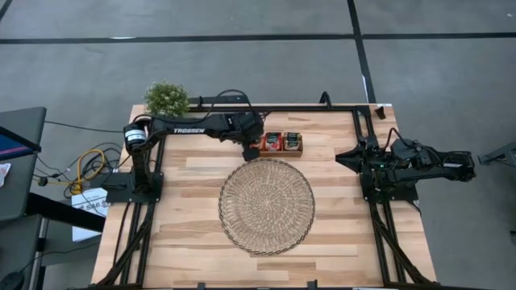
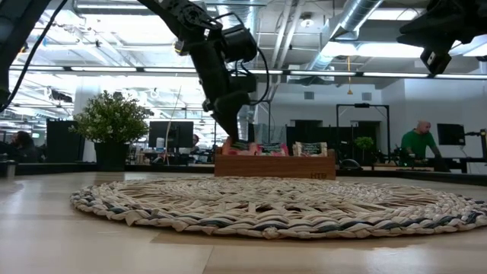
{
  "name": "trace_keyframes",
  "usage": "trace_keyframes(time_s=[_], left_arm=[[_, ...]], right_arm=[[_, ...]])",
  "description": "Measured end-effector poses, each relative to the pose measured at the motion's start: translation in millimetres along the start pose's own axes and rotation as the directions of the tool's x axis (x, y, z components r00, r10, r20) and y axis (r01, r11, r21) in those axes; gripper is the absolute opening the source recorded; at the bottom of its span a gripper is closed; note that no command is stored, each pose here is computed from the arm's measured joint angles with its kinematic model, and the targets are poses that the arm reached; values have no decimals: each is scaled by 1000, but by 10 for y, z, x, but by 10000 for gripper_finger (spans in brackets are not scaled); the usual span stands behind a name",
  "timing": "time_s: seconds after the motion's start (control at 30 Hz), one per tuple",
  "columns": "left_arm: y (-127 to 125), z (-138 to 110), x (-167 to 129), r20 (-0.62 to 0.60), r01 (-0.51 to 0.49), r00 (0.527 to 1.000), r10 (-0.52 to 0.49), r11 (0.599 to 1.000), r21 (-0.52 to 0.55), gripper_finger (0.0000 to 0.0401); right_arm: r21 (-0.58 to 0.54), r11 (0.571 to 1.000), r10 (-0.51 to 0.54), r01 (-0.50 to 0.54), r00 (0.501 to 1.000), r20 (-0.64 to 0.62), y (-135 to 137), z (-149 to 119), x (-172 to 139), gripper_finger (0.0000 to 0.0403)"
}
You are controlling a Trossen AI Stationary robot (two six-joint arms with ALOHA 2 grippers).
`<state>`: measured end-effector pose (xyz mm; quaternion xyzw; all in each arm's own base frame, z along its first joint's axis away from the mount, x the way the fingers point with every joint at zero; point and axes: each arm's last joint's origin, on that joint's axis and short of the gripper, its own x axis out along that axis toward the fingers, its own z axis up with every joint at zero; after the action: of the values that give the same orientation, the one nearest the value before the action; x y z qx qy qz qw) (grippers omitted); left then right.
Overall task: Pick & Place Tea
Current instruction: Put the orange tea bag into the left section of the wooden organizer
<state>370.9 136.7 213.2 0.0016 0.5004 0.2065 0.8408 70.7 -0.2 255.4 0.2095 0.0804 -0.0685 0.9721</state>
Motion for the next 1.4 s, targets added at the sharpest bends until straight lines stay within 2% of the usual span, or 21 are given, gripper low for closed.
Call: trace_keyframes(time_s=[0.3,0.5,0.7,1.1,1.4], left_arm=[[-25,31,-17,48,-45,998,46,999,-31,0],[-57,-9,-33,6,-50,999,51,997,-58,0],[-130,-42,-56,-32,-139,990,137,989,-55,0],[-181,-79,-70,-68,-132,989,129,991,-30,0],[-183,-62,-69,-51,-122,991,122,992,-7,0]], right_arm=[[0,1000,1,-1,1000,0,0,0,0,65],[0,1000,1,-1,1000,0,0,0,0,65],[0,1000,1,-1,1000,0,0,0,0,65],[0,1000,1,-1,1000,0,0,0,0,65],[0,1000,1,-1,1000,0,0,1,0,65]])
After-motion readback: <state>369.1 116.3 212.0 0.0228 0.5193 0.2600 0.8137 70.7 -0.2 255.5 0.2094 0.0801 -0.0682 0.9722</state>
